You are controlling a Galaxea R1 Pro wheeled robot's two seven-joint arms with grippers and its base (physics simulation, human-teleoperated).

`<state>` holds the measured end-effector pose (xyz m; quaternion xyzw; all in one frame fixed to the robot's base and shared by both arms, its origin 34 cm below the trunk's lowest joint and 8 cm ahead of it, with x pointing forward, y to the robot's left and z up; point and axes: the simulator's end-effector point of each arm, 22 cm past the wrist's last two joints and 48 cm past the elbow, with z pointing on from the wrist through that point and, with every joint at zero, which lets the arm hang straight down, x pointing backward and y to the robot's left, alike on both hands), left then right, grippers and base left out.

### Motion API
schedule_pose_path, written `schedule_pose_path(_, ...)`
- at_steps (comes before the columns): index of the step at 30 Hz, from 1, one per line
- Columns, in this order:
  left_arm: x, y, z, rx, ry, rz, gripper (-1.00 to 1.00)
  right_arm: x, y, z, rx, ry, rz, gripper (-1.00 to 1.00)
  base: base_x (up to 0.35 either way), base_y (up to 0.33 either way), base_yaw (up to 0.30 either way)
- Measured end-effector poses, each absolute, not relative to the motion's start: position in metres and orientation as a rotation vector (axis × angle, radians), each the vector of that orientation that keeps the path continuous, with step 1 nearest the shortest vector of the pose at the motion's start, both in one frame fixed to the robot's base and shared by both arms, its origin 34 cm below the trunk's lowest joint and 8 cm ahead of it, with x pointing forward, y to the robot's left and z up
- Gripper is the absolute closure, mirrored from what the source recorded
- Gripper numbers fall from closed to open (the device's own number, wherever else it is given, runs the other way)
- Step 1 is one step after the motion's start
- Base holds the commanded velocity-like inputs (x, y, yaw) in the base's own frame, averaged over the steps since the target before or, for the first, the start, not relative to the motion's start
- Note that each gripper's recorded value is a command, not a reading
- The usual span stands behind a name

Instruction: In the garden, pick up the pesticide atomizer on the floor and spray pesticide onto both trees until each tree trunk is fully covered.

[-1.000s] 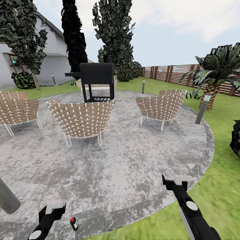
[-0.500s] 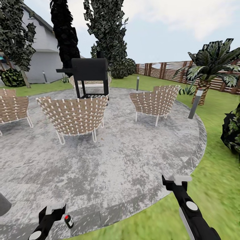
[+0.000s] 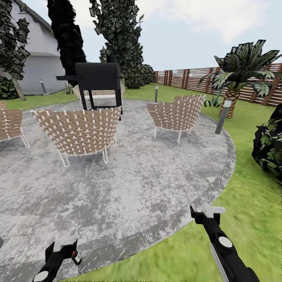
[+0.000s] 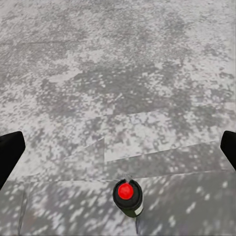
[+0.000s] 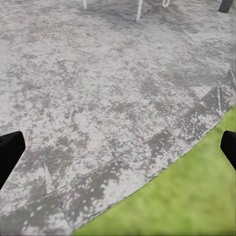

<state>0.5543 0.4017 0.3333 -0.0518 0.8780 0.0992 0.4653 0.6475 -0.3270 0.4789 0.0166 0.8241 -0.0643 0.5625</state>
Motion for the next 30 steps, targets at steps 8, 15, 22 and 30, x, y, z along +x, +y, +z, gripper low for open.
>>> schedule_pose_path(8, 0.547, 0.408, 0.311, -0.152, 2.162, 0.252, -1.00, 0.642, -0.327, 0.454, 0.038, 1.952, -0.151, -1.00, 0.000, 0.000, -0.019)
schedule_pose_path(15, 0.540, 0.409, 0.291, -0.158, 2.174, 0.256, -1.00, 0.637, -0.327, 0.433, 0.037, 1.963, -0.152, -1.00, 0.000, 0.000, 0.000)
schedule_pose_path(22, 0.532, 0.410, 0.271, -0.158, 2.202, 0.260, -1.00, 0.633, -0.326, 0.411, 0.035, 1.989, -0.153, -1.00, 0.000, 0.000, 0.000)
schedule_pose_path(30, 0.520, 0.410, 0.250, -0.154, 2.247, 0.266, -1.00, 0.628, -0.327, 0.386, 0.033, 2.034, -0.155, -1.00, 0.000, 0.000, 0.000)
